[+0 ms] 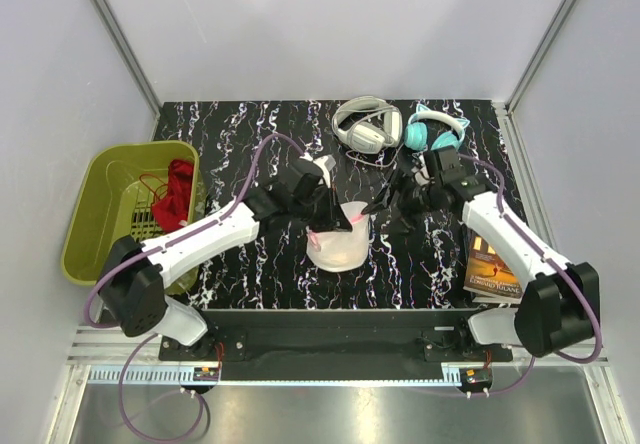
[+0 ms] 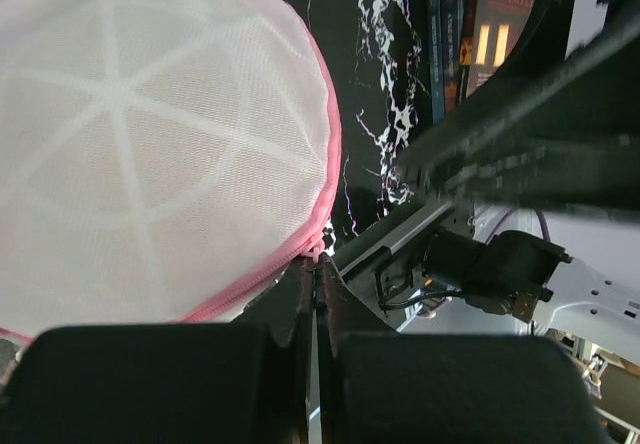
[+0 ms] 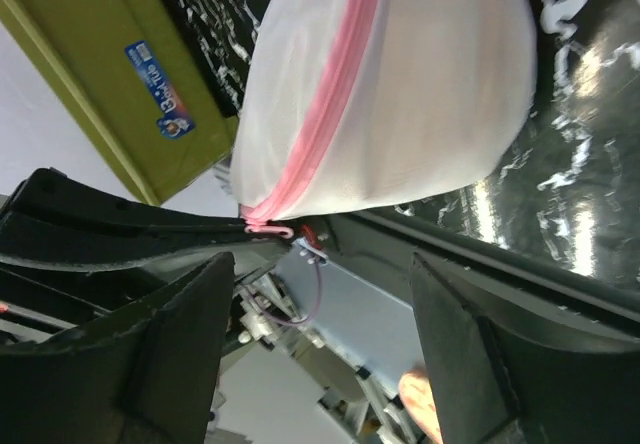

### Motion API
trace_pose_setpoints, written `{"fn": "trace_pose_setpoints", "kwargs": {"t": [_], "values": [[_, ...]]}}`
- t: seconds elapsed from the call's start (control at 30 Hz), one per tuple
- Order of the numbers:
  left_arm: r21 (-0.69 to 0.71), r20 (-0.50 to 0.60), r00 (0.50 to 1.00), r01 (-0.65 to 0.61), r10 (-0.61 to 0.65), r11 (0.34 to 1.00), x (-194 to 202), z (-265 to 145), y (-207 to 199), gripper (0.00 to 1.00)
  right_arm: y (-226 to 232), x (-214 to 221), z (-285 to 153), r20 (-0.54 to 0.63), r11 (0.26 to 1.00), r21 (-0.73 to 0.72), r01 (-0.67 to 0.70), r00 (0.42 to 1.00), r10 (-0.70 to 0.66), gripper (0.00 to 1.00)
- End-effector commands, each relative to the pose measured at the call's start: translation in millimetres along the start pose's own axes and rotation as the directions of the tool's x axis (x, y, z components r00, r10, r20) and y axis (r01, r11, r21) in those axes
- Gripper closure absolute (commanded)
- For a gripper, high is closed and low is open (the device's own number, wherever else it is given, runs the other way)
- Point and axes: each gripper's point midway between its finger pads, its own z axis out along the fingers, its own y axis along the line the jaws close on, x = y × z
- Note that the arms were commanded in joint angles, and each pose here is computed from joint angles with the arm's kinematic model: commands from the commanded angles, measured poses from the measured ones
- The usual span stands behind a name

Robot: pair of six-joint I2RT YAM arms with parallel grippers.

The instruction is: Place the bra in the laundry bag and zip it closed

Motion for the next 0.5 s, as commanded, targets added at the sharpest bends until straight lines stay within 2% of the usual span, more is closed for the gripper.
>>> {"fn": "trace_pose_setpoints", "kwargs": {"t": [0.0, 0.2, 0.27, 0.3, 0.33, 0.37, 0.47], "values": [[0.088, 0.022, 0.999, -0.037, 0.035, 0.995, -7.1, -3.7, -33.2, 1.00, 34.7, 5.3, 7.5, 0.008, 0.986, -0.136, -0.096, 0.995, 0.098, 0.25], [0.092, 0.012, 0.999, -0.048, 0.047, 0.995, -0.9, -3.0, -36.1, 1.00, 37.1, -4.2, 27.0, -0.003, 0.986, -0.119, -0.117, 0.993, 0.117, 0.40], [0.088, 0.008, 0.999, -0.053, 0.053, 0.995, 0.2, -1.7, -35.1, 1.00, 28.9, -11.6, 32.9, 0.022, 0.988, -0.092, -0.125, 0.992, 0.127, 0.54], [0.074, 0.006, 0.999, -0.049, 0.049, 0.996, 1.5, -0.8, -30.3, 1.00, 25.0, -13.9, 34.5, 0.029, 0.990, -0.083, -0.116, 0.992, 0.119, 0.66], [0.059, 0.011, 0.999, -0.048, 0.047, 0.997, 1.6, -2.5, -26.5, 1.00, 20.6, -18.9, 34.2, 0.030, 0.989, -0.083, -0.126, 0.991, 0.129, 0.93], [0.033, 0.004, 0.999, -0.042, 0.042, 0.999, 4.1, -3.5, -18.4, 1.00, 12.9, -21.8, 36.2, 0.025, 0.989, -0.075, -0.125, 0.992, 0.127, 1.00], [-0.050, 0.005, 1.000, -0.017, 0.017, 0.999, 8.6, -13.9, 13.7, 1.00, 1.1, -34.9, 32.7, 0.020, 0.990, -0.088, -0.108, 0.994, 0.111, 1.00]]}}
